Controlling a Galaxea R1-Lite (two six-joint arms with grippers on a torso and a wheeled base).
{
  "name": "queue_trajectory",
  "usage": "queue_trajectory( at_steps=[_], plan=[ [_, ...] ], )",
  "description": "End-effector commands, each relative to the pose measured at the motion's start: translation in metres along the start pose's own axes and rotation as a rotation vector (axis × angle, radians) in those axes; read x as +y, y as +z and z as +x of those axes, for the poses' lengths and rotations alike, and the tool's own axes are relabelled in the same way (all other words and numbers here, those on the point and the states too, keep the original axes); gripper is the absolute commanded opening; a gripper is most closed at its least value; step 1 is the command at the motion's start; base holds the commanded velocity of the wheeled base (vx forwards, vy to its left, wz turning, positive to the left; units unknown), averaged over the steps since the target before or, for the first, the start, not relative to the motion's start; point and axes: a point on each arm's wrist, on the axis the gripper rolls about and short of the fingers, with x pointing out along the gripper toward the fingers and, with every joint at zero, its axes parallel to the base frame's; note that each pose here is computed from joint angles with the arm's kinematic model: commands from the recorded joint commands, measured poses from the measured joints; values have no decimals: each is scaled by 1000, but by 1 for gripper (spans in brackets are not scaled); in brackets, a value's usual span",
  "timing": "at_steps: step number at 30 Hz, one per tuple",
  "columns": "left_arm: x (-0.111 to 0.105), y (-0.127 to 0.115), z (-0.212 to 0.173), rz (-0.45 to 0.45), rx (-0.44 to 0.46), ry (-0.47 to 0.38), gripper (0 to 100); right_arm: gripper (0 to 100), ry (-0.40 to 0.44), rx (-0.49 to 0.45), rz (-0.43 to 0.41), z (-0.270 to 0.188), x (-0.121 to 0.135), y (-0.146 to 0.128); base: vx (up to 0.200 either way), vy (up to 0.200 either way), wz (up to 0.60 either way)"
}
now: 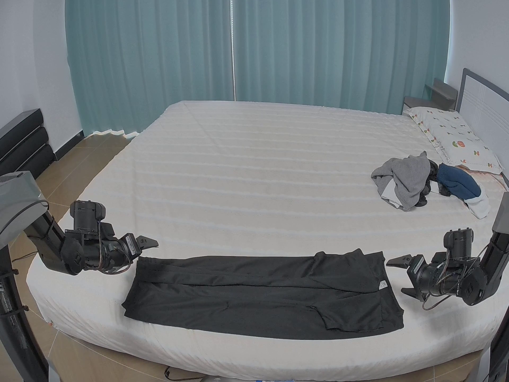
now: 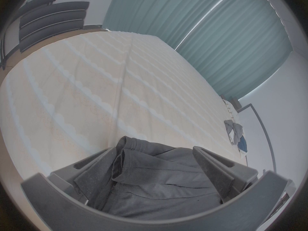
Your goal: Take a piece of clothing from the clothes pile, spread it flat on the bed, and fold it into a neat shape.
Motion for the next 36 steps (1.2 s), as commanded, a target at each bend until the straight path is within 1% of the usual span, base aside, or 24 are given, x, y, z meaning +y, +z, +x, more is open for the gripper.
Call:
queue_trajectory(
  at_steps=[1, 6, 7, 11, 14, 18, 24, 25, 26, 27, 28, 29, 33, 35, 36],
  plan=[
    [7, -8, 8, 6, 48, 24, 100, 100, -3, 5, 1, 3, -1, 0, 0, 0, 0],
    [8, -7, 12, 5, 50, 24, 100, 100, 1, 1, -1, 2, 1, 0, 0, 0, 0],
    [7, -6, 13, 7, 50, 22, 0, 100, 4, -2, -2, 2, 1, 1, 0, 0, 0],
    [5, -5, 13, -24, 40, 17, 0, 100, 38, -27, -16, -3, 10, 5, 0, 0, 0],
    [3, -3, 10, -59, 33, 12, 0, 100, 48, -26, -19, -3, 13, 4, 0, 0, 0],
    [-1, 4, 0, -58, 0, -1, 0, 100, 77, -28, 3, 1, 27, 5, 0, 0, 0],
    [-9, 14, -13, -88, -50, -27, 0, 100, 74, 5, 8, 2, 41, 2, 0, 0, 0],
    [-13, 17, -18, -105, -66, -38, 0, 100, 72, 19, 32, 1, 49, 1, 0, 0, 0],
    [-15, 19, -22, -115, -76, -46, 0, 100, 60, 32, 78, 2, 58, -2, 0, 0, 0],
    [-15, 19, -22, -115, -76, -46, 0, 100, 60, 32, 78, 2, 58, -2, 0, 0, 0],
    [-17, 20, -25, -118, -80, -62, 0, 100, 35, 57, 119, 7, 65, -10, 0, 0, 0],
    [-17, 20, -26, -119, -79, -65, 0, 100, 19, 61, 128, 10, 67, -14, 0, 0, 0],
    [-17, 20, -25, -119, -72, -79, 0, 100, -35, 76, 112, 20, 69, -35, 0, 0, 0],
    [-17, 21, -26, -127, -68, -89, 0, 100, -80, 71, 100, 26, 67, -47, 0, 0, 0],
    [-17, 21, -26, -127, -68, -89, 0, 100, -80, 71, 100, 26, 67, -47, 0, 0, 0]
  ],
)
